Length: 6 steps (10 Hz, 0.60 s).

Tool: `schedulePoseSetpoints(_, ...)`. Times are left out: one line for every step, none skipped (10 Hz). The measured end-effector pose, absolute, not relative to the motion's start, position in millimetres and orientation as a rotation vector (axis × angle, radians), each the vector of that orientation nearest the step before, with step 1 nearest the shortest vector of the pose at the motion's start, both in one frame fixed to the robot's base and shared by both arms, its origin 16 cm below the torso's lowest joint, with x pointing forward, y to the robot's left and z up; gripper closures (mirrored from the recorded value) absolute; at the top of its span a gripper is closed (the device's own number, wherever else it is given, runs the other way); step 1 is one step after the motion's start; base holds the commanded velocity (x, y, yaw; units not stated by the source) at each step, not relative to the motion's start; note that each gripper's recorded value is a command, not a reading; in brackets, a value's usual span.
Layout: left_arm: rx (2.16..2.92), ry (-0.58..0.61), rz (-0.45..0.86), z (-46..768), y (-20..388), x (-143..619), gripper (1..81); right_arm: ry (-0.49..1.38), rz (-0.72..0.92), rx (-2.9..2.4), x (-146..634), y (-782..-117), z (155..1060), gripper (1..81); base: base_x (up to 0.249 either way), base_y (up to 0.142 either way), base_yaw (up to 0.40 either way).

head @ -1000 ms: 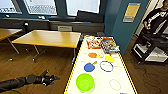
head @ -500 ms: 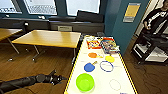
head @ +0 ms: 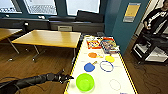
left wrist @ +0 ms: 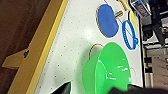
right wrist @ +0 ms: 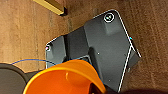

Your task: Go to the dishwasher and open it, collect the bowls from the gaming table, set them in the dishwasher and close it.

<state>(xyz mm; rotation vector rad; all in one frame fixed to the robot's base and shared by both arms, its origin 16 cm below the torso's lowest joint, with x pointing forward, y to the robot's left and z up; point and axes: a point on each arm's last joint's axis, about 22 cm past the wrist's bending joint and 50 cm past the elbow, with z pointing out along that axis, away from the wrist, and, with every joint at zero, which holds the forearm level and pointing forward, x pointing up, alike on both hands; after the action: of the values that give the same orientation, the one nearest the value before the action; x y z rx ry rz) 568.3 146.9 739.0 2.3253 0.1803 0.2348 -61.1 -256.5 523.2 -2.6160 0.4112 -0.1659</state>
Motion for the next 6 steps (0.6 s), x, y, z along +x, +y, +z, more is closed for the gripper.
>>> schedulePoseSetpoints(2.321,0.179,0.224,735,133,570,1.0,0.412,-0.166,-2.616,-61,-256,523,81.1,0.000,0.000,0.000)
schedulePoseSetpoints(2.326,0.191,0.212,729,128,570,1.0,0.411,-0.166,-2.615,-61,-256,523,81.1,0.000,0.000,0.000)
schedulePoseSetpoints(2.339,0.212,0.203,719,129,571,1.0,0.412,-0.165,-2.614,-61,-255,523,81.1,0.000,0.000,0.000)
schedulePoseSetpoints(2.352,0.246,0.187,711,131,571,1.0,0.411,-0.165,-2.616,-61,-256,523,81.1,0.000,0.000,0.000)
schedulePoseSetpoints(2.356,0.258,0.187,707,129,573,1.0,0.411,-0.166,-2.618,-61,-257,522,81.1,0.000,0.000,0.000)
schedulePoseSetpoints(2.353,0.255,0.181,705,123,573,1.0,0.410,-0.166,-2.619,-61,-257,522,81.1,0.000,0.000,0.000)
